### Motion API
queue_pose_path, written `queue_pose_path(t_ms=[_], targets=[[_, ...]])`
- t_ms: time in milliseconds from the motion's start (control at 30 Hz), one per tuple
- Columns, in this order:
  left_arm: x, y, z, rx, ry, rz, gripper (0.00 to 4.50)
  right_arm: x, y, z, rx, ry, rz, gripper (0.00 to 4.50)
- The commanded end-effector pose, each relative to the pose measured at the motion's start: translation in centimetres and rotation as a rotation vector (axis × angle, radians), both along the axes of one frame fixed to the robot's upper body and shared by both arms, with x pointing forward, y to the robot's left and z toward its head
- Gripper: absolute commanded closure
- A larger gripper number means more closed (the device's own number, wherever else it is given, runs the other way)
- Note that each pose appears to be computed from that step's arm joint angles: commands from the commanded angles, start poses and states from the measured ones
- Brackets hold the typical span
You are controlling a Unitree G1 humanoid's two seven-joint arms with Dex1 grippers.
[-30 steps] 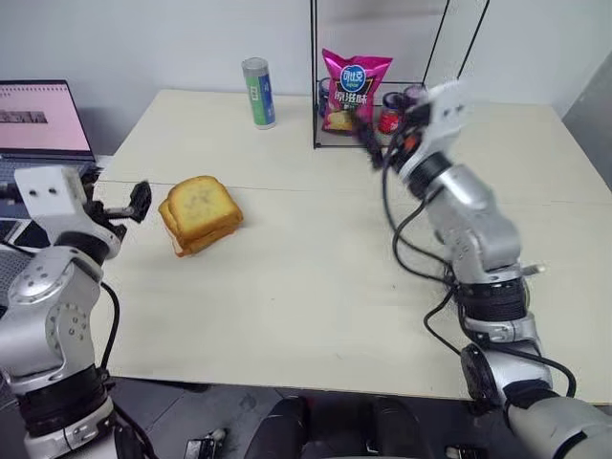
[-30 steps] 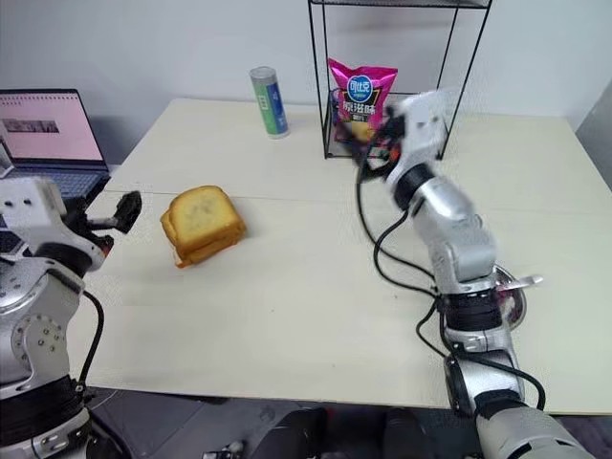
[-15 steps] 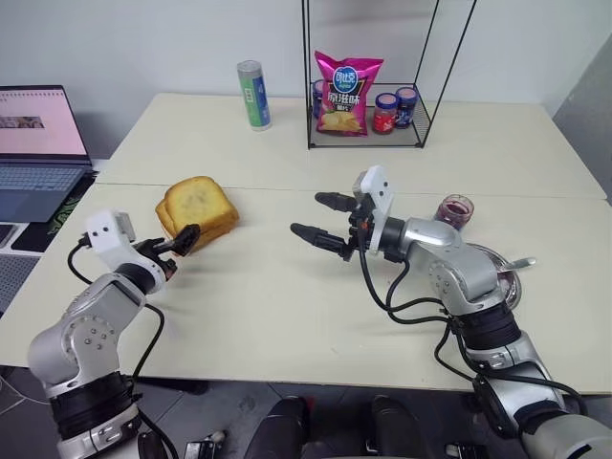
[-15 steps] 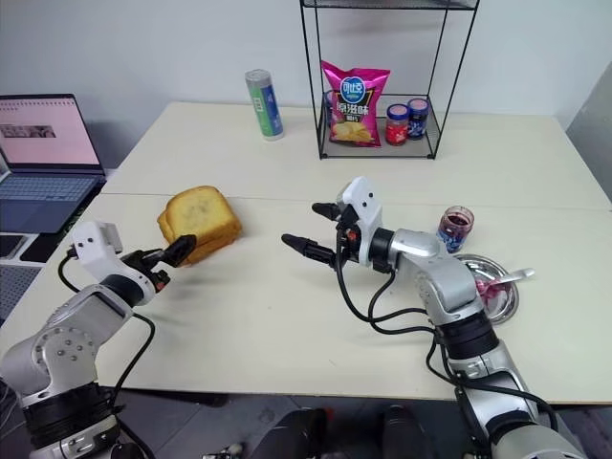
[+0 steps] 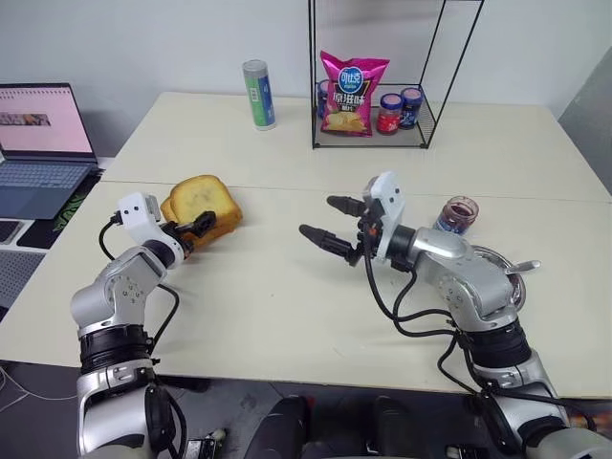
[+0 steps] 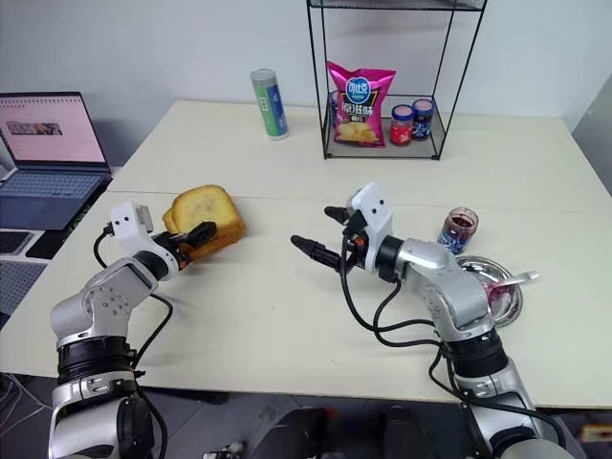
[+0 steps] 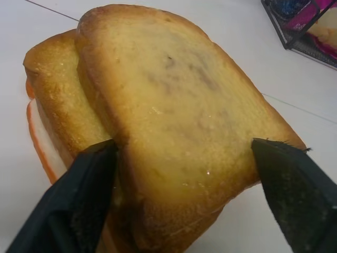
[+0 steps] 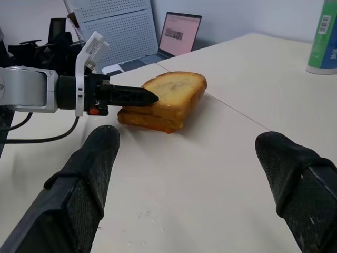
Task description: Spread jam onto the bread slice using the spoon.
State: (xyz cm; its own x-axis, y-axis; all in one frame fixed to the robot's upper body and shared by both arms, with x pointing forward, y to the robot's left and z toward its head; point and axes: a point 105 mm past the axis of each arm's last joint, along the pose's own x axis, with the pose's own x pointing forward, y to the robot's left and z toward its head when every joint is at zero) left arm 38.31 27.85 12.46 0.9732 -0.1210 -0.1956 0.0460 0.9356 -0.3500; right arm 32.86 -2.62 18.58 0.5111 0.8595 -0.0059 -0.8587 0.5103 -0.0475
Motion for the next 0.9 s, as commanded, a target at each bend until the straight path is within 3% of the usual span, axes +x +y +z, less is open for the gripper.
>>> queue_pose_path(t_ms=[33,400,567,733,900], targets=[[0.4,-0.8,0.7,0.013,-0.022,-0.045,1.39,-0.3,-0.3,1.8,0.036,-0.056,-0.012,0.00],[0.1,-0.1,0.6,0.014,-0.018,-0.012,3.39,0.0,-0.4,1.9,0.050,-0.054,-0.026,0.00],[0.0,0.5,1.8,0.004,-0.054,0.021,4.18,0.3,-0.3,1.9,0.054,-0.054,-0.023,0.00],[0.1,1.2,5.2,0.001,-0.143,0.062,4.44,0.5,-0.8,2.0,0.060,-0.060,-0.037,0.00],[-0.5,-1.6,9.3,0.006,-0.250,-0.090,4.44,0.3,-1.8,2.7,0.084,-0.063,-0.045,0.00]])
